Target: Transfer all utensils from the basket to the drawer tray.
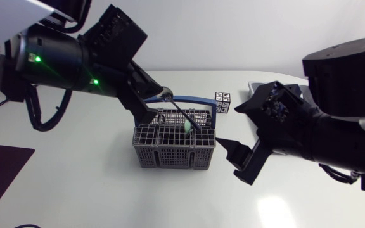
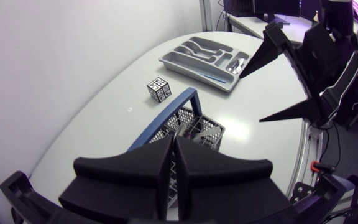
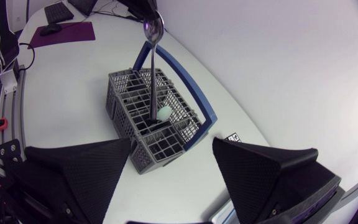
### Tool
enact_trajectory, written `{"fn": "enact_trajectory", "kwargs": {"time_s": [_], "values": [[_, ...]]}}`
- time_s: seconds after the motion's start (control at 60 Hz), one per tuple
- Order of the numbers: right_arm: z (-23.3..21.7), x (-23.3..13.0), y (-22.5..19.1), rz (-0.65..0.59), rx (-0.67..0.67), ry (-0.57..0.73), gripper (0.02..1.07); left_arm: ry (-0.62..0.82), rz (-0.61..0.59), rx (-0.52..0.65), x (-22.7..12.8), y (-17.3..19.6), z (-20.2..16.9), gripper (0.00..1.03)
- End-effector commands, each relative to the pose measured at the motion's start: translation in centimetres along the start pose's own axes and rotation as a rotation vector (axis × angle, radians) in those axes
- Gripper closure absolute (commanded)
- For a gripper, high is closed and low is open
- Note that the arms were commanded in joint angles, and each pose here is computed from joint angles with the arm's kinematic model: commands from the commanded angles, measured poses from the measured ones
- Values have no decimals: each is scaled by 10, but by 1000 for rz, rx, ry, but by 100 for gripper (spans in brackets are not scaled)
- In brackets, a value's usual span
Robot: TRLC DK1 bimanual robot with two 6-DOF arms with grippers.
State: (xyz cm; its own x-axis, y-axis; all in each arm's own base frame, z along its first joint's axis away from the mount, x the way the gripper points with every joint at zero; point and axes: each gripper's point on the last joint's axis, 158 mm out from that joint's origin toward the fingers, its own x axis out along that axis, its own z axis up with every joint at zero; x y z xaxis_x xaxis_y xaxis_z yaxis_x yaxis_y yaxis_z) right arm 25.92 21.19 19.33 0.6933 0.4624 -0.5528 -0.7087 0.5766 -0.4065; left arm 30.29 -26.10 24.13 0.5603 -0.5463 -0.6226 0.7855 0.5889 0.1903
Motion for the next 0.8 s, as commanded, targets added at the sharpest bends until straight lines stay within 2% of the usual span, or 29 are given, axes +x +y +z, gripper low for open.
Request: {"fn": "enact_trajectory", "kwargs": {"time_s": [0.0,0.15,0.35,0.467,0.483,0.617,0.667,0.783], "values": [[-5,9,8,3,4,10,17,-24,-15,-96,2,-4,18,100],[3,19,18,-24,-62,-34,23,-3,-66,-175,13,-20,21,100],[12,30,14,-94,-114,-70,42,30,-149,-214,24,-38,20,100],[16,34,12,-125,-139,-78,54,35,-170,-218,24,-42,22,100],[18,34,10,-134,-145,-82,59,36,-172,-217,25,-43,22,100],[21,38,11,-136,-156,-80,70,33,-187,-221,24,-46,25,100],[22,40,12,-137,-163,-76,79,32,-193,-223,23,-48,26,100],[21,42,10,-144,-168,-72,83,30,-200,-225,21,-49,27,100]]}}
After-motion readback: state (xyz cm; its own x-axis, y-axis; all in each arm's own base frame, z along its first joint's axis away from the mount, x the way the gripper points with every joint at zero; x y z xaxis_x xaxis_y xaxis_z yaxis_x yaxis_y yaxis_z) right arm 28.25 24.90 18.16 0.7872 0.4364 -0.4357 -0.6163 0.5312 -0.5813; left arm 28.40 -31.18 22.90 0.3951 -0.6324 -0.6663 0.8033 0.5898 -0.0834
